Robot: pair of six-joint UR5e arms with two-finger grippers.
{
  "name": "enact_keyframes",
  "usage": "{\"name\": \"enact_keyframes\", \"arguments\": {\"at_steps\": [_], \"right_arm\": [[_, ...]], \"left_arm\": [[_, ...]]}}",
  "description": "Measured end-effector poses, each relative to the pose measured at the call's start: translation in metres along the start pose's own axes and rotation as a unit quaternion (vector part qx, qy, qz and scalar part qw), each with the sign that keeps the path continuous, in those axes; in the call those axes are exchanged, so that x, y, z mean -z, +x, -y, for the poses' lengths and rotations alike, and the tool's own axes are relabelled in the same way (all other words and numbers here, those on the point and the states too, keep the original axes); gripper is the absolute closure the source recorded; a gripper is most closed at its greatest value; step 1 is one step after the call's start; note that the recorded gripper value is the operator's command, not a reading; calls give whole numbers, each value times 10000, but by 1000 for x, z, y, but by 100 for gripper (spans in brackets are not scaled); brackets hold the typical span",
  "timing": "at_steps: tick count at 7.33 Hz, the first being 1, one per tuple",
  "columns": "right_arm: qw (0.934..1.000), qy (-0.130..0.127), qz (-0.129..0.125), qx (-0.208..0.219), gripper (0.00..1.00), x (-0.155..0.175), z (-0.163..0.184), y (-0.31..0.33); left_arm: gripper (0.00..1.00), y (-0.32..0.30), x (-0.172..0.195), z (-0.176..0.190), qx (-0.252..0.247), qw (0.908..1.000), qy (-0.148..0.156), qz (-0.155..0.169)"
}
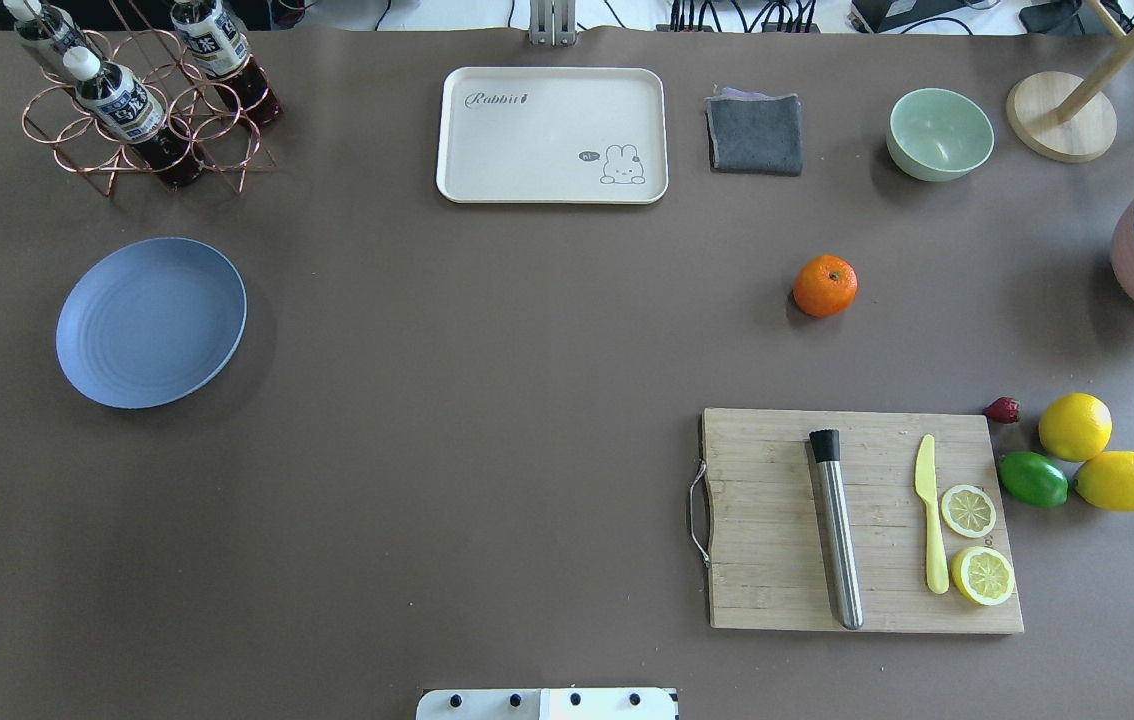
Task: Pick orange to plate
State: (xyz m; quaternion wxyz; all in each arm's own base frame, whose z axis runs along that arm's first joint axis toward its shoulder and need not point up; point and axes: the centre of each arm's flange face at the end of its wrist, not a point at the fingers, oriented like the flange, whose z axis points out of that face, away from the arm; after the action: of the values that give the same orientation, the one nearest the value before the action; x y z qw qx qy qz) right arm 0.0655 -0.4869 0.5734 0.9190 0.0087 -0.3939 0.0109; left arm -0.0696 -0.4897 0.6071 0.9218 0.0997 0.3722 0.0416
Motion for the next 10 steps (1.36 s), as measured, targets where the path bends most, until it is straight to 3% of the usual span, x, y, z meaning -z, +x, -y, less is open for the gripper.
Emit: {"name": "enact_keyframes", "arguments": {"at_steps": [10], "right_arm": [[10000, -1, 0, 0, 0, 0, -1, 0]], "left_arm": [[2, -1, -2, -2, -48, 10000, 25, -25]]}}
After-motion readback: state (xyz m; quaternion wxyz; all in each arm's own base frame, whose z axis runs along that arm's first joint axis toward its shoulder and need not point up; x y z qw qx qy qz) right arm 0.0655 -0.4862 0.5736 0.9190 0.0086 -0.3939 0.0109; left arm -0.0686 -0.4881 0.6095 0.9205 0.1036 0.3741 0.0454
